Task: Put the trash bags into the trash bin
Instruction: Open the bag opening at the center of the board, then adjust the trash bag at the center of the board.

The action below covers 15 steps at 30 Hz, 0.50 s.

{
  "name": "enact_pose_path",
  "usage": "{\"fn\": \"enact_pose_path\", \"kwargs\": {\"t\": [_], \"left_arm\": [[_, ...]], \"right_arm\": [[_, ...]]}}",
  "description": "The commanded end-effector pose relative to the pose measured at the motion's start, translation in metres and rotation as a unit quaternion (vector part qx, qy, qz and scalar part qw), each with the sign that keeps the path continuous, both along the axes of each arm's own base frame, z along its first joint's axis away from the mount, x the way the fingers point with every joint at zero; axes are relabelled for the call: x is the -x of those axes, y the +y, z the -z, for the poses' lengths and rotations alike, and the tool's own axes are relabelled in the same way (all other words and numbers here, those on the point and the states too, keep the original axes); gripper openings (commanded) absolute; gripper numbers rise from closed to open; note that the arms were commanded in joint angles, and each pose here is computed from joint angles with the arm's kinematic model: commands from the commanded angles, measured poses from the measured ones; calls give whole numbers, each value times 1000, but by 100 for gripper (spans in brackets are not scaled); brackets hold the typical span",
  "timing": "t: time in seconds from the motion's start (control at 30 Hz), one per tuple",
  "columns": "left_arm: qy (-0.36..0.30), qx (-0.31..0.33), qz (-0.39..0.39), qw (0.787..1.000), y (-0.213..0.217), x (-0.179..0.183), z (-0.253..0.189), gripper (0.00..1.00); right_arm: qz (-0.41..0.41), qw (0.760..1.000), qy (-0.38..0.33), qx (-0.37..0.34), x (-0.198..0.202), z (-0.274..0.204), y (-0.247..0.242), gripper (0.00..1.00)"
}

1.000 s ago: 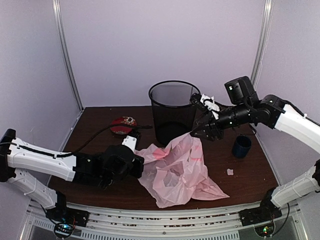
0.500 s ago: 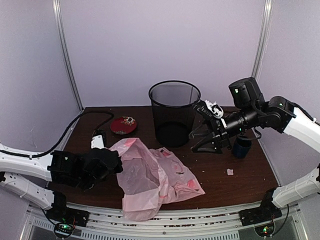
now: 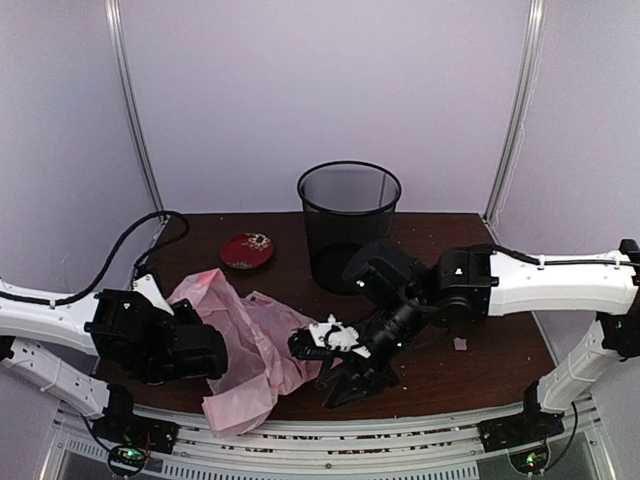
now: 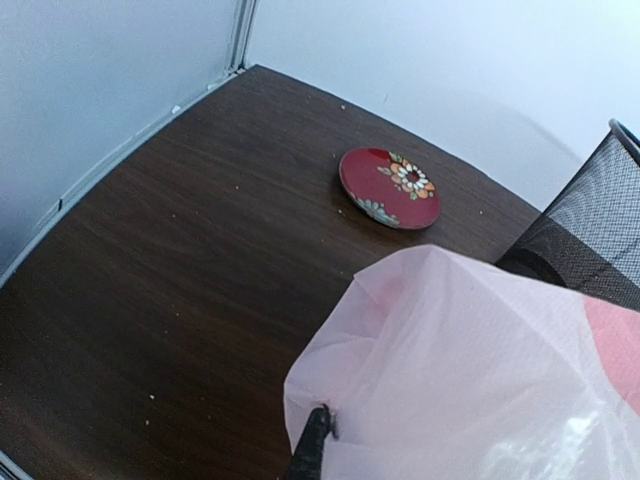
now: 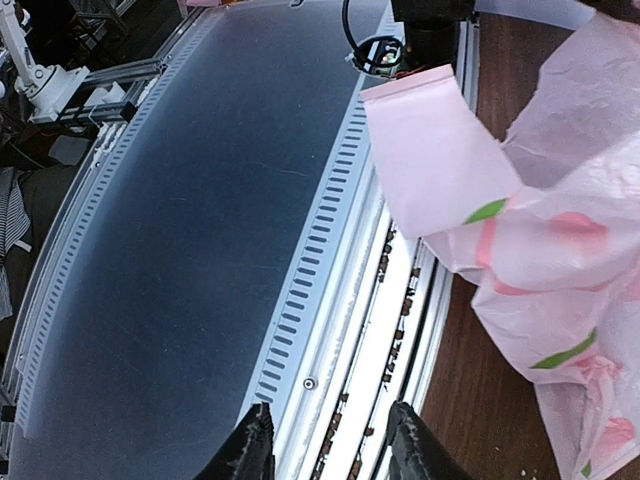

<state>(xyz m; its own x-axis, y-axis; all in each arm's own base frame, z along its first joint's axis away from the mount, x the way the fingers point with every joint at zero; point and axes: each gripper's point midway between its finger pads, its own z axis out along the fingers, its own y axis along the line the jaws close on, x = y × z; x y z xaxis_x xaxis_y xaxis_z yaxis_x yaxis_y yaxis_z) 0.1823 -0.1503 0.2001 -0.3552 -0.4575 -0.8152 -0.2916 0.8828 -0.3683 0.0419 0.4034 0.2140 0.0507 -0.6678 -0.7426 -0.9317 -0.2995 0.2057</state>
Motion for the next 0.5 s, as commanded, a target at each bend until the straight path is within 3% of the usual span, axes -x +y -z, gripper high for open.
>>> {"fn": "enact_pose_path", "kwargs": {"t": [0.0,0.13,0.3,0.47], "left_arm": [[-58,24,-43,997,4,-6,-24,0],[-56,-35,-19,998,-30,-16,-31,0],[-28,-67,30,997,-78,-37,-32,0],[-22,-16,72,997,-95,-47,-21,0]], "right_arm": [[-1,1000,4,-20,7,3,30,40],[-1,999,41,-21,15,20,46,43],[36,998,58,2,7,51,56,60],[113,993,32,3,-27,58,42,68]]}}
